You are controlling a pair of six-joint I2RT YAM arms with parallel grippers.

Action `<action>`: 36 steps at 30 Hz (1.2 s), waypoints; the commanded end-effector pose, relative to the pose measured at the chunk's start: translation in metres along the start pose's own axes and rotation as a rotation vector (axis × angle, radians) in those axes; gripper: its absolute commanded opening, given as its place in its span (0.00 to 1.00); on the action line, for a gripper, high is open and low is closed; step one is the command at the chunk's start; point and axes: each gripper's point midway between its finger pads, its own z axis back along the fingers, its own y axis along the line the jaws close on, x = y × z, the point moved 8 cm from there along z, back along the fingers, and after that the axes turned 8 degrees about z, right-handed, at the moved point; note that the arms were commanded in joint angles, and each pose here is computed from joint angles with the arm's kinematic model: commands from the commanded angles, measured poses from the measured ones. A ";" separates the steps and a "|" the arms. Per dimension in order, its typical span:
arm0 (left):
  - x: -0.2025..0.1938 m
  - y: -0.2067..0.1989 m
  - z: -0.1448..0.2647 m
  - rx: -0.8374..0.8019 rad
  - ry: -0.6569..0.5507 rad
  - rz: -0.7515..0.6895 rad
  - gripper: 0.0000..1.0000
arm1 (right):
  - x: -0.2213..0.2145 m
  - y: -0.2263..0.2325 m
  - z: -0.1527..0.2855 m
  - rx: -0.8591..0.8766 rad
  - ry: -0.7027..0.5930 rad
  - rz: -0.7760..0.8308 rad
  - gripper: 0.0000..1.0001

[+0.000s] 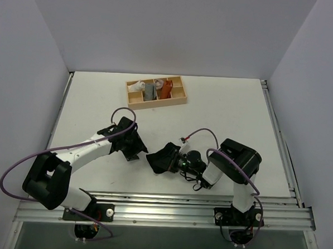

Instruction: Roll the underwear

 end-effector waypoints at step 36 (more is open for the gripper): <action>-0.034 -0.028 -0.049 0.164 0.080 -0.226 0.02 | 0.024 0.004 0.037 -0.403 0.126 0.261 0.39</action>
